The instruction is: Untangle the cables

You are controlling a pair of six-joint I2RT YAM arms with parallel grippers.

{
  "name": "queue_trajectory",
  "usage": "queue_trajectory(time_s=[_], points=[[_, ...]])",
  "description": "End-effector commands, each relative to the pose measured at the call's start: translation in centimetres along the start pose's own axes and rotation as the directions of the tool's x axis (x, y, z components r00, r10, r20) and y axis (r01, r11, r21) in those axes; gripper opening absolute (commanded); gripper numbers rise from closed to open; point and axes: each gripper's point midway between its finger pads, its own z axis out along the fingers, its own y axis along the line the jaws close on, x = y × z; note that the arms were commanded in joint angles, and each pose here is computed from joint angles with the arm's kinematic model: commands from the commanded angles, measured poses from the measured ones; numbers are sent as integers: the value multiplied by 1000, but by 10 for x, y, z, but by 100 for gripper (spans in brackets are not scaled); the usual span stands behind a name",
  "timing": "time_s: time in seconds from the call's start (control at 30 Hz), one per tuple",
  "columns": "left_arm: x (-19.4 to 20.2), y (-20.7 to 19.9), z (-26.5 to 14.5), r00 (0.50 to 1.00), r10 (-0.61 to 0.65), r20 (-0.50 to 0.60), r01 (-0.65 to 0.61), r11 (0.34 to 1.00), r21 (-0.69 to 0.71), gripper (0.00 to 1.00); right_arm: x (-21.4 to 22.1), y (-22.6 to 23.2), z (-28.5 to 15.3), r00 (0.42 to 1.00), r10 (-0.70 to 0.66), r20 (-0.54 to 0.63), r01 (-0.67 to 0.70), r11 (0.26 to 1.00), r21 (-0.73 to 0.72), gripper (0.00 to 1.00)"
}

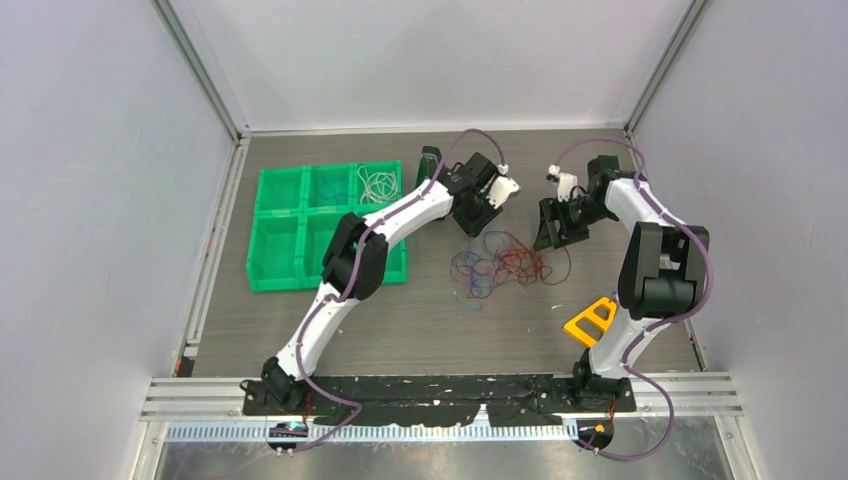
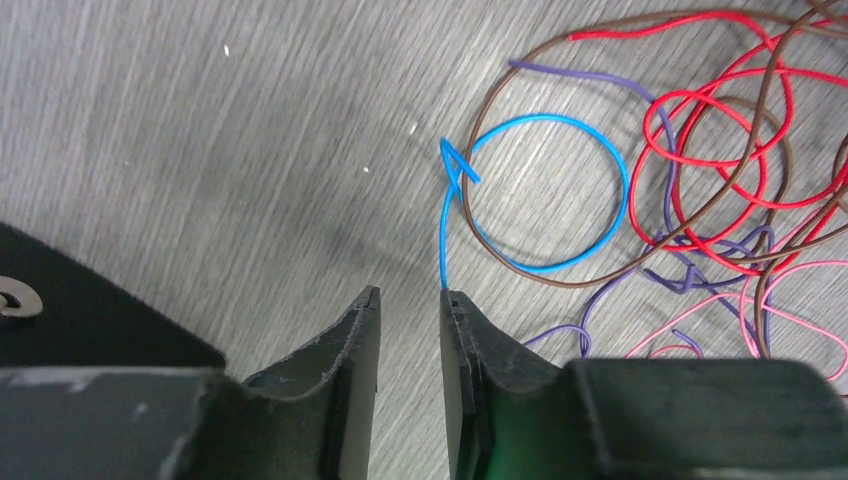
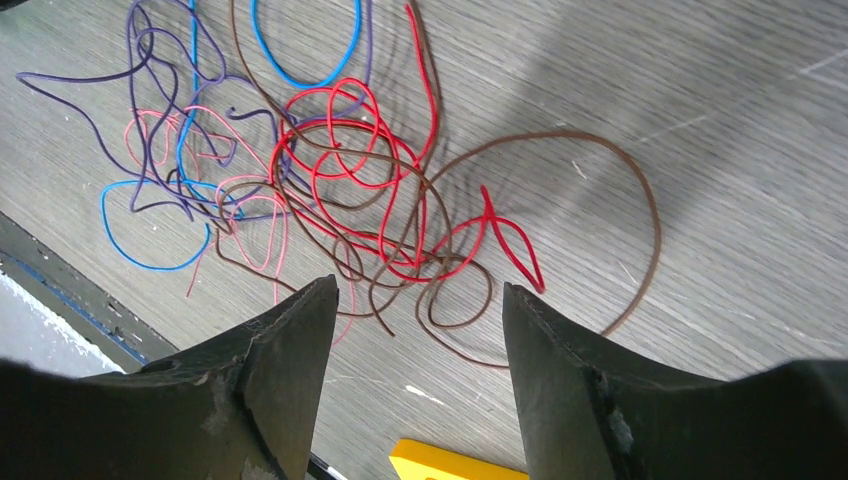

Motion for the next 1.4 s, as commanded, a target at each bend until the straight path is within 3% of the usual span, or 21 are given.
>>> queue_trajectory(time_s=[0.0,0.13,0.43,0.47,0.53,1.03,1.13,1.27,1.37], points=[[7,-11,-9,999,5,-52,-6,1000,-21,30,-6,-4,-20,999,-40,35,38,999,35,68],[9,-18,-7,997,11,-72,-15,999,-51,35,-5,-9,-24,999,-31,40,29,999,46,69],[1,-16,-3,995,-84,-44,80,993,-85,31,0,-8,-27,999,-22,38,20,999,47,69],[1,-16,-3,994,-99,-43,95,992,-87,33,-1,-8,-28,999,-22,39,21,999,48,69],[0,-21,-4,993,-116,-38,113,991,-70,50,-1,-8,-29,999,-21,38,20,999,48,69],[4,-24,-5,976,-216,-7,215,975,-60,53,2,6,-31,999,3,52,-3,1000,-1,69],[5,-33,-5,973,-231,-17,231,973,-13,41,4,6,-31,999,4,47,-4,1000,4,69],[7,-46,-5,975,-221,-19,221,975,-1,13,7,6,-32,999,4,40,-4,1000,8,69],[7,-47,-5,975,-221,-14,221,975,-1,12,9,7,-33,999,3,41,-3,1000,11,69]])
